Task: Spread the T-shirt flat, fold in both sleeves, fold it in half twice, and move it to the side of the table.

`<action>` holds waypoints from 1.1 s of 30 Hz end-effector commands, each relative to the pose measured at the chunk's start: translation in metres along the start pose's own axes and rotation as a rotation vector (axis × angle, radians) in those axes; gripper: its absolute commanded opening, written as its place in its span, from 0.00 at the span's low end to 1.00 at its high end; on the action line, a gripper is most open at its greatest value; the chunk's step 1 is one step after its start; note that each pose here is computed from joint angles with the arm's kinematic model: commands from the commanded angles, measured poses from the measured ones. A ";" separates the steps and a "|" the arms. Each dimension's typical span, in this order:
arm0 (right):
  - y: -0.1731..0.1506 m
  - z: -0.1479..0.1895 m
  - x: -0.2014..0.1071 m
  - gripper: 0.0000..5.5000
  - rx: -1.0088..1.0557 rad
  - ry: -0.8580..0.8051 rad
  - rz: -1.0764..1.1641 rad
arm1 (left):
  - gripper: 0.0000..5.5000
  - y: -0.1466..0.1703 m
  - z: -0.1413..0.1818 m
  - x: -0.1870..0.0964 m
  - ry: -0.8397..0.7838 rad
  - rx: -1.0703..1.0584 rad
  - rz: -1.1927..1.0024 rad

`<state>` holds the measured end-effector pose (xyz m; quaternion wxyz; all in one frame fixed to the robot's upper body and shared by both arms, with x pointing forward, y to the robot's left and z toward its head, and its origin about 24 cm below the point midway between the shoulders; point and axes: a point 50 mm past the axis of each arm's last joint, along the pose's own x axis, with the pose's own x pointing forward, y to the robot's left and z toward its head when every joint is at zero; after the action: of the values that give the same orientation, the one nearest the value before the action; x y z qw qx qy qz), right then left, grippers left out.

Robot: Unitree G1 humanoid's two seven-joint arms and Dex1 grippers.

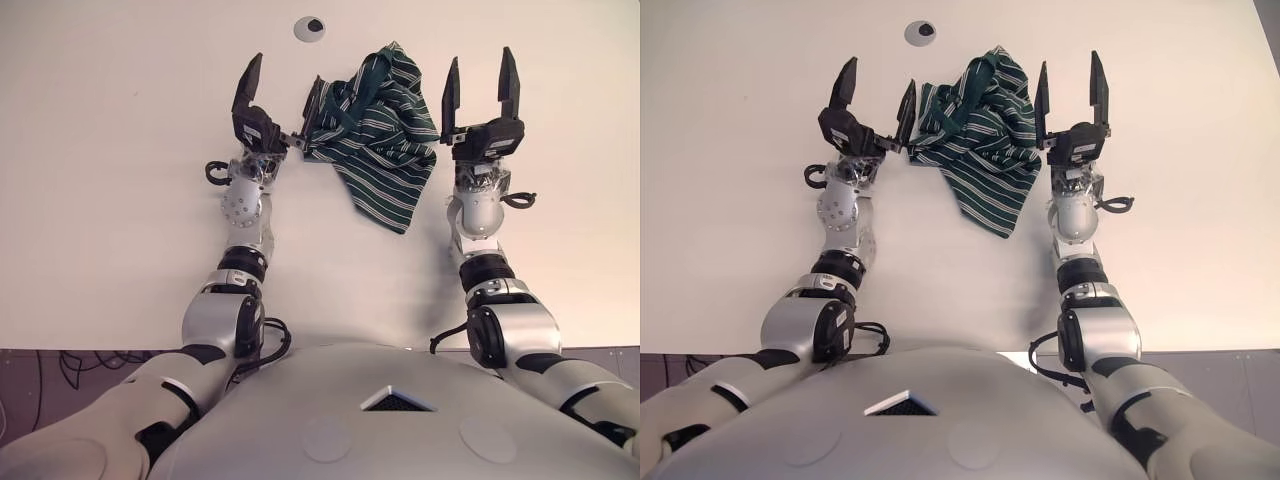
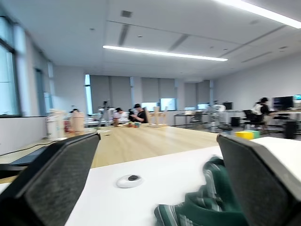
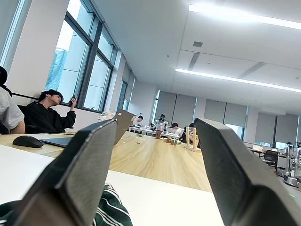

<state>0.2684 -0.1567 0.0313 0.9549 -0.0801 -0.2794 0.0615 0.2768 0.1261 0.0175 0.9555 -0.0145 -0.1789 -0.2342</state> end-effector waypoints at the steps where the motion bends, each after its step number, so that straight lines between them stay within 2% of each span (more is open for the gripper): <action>1: 0.011 -0.017 -0.050 0.55 0.028 0.187 0.007 | 0.83 0.003 -0.005 -0.043 0.209 -0.131 -0.275; 4: 0.011 -0.017 -0.050 0.55 0.028 0.189 0.013 | 0.83 0.006 0.003 -0.046 0.315 -0.143 -0.409; 9: 0.011 -0.018 -0.049 0.55 0.025 0.192 0.024 | 0.83 0.004 -0.005 -0.037 0.493 -0.050 -0.406; 17: 0.015 -0.019 -0.046 0.55 0.027 0.194 0.041 | 0.83 0.000 -0.001 -0.012 0.481 0.032 -0.355; 26: 0.020 -0.021 -0.043 0.55 0.029 0.208 0.065 | 0.57 -0.005 -0.007 0.003 0.475 0.063 -0.345; 33: 0.022 -0.022 -0.042 0.55 0.027 0.215 0.071 | 0.37 -0.012 -0.019 0.002 0.517 0.061 -0.380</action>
<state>0.2710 -0.1502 0.0274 0.9573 -0.0929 -0.2604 0.0845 0.2762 0.1151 -0.0024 0.9106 0.0994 0.0717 -0.3946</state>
